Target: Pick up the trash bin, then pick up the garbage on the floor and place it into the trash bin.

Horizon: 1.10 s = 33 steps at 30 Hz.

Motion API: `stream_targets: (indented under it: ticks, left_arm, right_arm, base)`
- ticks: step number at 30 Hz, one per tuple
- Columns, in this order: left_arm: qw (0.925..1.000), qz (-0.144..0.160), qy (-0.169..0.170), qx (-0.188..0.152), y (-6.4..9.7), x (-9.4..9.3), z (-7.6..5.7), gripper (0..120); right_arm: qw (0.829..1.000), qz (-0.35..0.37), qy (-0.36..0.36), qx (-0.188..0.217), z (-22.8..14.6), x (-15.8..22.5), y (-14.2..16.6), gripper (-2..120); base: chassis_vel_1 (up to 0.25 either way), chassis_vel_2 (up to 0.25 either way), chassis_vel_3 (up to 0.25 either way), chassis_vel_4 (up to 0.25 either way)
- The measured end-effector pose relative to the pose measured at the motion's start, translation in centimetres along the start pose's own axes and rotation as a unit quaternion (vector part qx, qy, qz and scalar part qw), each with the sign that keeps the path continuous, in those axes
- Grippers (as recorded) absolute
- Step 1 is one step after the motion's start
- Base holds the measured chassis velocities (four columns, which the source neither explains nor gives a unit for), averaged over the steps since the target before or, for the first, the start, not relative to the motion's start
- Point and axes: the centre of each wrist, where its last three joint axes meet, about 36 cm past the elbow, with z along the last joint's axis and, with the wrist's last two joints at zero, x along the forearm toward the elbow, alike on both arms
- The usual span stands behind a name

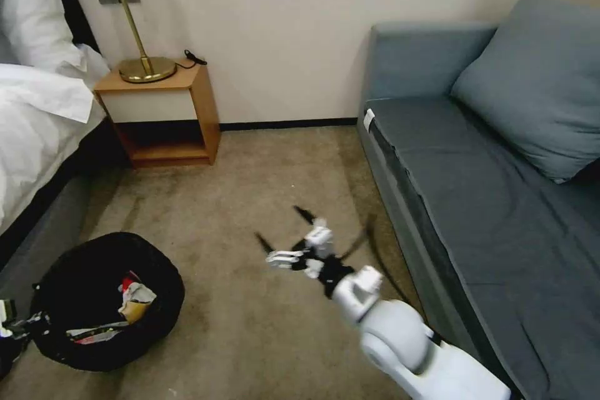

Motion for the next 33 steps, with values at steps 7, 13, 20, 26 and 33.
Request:
stream_targets:
  ticks: [7, 13, 20, 26, 33]
  left_arm:
    - [0.9997, -0.005, 0.016, 0.015, 0.7, -1.0, 1.0, 2]
    - [0.999, -0.013, 0.026, 0.034, 1.4, -2.0, 1.5, 2]
    - [0.9987, -0.026, 0.028, 0.034, 2.1, -2.0, 1.5, 15]
    - [0.999, -0.038, 0.023, 0.008, 2.2, -1.3, 1.2, 39]
    - [0.9962, -0.058, 0.003, -0.065, 1.2, 0.9, 0.3, 64]
  right_arm:
    - [0.995, 0.083, -0.023, 0.057, 0.4, 4.4, -2.0, 100]
    - [0.991, 0.115, -0.009, 0.07, 1.4, 7.5, -2.3, 100]
    - [0.99, 0.123, -0.011, 0.062, 1.3, 7.5, -2.4, 100]
    - [0.991, 0.124, -0.011, 0.053, 1.4, 7.3, -2.4, 100]
    - [0.991, 0.126, -0.013, 0.048, 1.4, 7.1, -2.5, 100]
  base:
    - [0.0, 0.0, 0.0, 0.0]
    - [0.0, 0.0, 0.0, 0.0]
    - [0.0, 0.0, 0.0, 0.0]
    - [0.0, 0.0, 0.0, 0.0]
    - [0.0, 0.0, 0.0, 0.0]
